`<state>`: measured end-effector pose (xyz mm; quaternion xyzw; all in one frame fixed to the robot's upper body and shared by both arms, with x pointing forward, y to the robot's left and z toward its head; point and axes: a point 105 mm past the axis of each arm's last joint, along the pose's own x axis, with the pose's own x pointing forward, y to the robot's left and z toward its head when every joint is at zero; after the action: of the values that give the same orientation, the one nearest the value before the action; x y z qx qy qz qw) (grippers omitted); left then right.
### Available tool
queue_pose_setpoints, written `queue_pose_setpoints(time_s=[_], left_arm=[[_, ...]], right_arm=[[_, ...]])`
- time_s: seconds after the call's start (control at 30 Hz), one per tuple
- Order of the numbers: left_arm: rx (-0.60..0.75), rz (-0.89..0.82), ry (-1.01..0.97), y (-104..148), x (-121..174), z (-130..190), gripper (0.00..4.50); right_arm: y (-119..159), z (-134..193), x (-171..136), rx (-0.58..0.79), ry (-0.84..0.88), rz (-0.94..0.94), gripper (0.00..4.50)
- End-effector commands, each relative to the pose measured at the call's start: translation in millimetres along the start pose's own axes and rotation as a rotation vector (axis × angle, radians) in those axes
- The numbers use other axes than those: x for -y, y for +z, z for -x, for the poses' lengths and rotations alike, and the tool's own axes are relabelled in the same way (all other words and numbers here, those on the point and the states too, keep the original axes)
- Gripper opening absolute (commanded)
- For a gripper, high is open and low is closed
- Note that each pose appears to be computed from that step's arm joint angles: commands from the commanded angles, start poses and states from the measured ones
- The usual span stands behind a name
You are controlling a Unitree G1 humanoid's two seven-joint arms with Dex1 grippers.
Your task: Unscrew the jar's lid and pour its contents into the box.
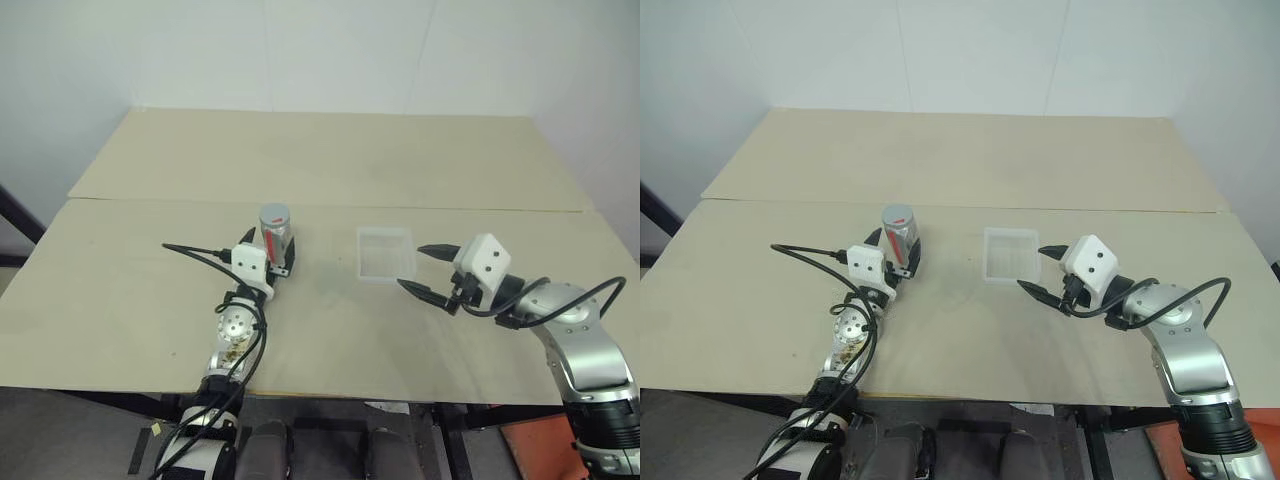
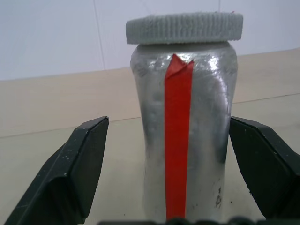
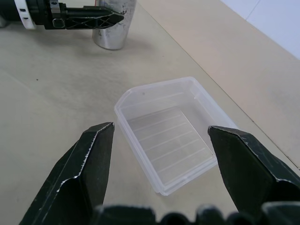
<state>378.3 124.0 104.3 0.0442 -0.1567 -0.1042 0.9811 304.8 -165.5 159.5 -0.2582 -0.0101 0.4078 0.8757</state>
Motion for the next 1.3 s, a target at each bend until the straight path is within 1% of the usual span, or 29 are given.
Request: queue_pose_setpoints(time_s=[0.03,0.27,0.43,0.6,0.87,0.97,1.03,1.13,1.17,1.3], left_arm=[[0.050,0.011,-0.013,14,1,-3,4.31],[0.013,0.019,-0.019,14,2,2,4.31],[0.004,0.010,-0.015,18,0,-3,4.31],[-0.022,0.012,-0.012,16,-1,-6,4.31],[-0.018,0.024,-0.015,17,1,-13,4.31],[-0.030,0.033,-0.002,15,-2,-15,3.70],[-0.047,0.031,-0.004,13,-2,-15,3.10],[-0.062,0.042,-0.008,10,-3,-14,2.07],[-0.068,0.044,-0.008,9,-3,-14,1.93],[-0.084,0.058,-0.002,5,-4,-11,1.93]], right_arm=[[13,3,3,0.039,-0.018,0.051,3.76],[10,0,0,0.037,-0.018,0.044,3.76],[10,-4,-2,0.044,-0.017,0.039,3.76],[9,-4,-4,0.045,-0.020,0.037,3.76],[8,-3,-5,0.042,-0.028,0.036,3.76],[8,-3,-4,0.040,-0.032,0.037,3.79],[7,-3,-4,0.039,-0.033,0.038,3.79],[7,-4,-4,0.039,-0.035,0.039,3.79],[7,-4,-3,0.039,-0.035,0.040,3.79],[8,-6,-3,0.043,-0.037,0.042,3.79]])
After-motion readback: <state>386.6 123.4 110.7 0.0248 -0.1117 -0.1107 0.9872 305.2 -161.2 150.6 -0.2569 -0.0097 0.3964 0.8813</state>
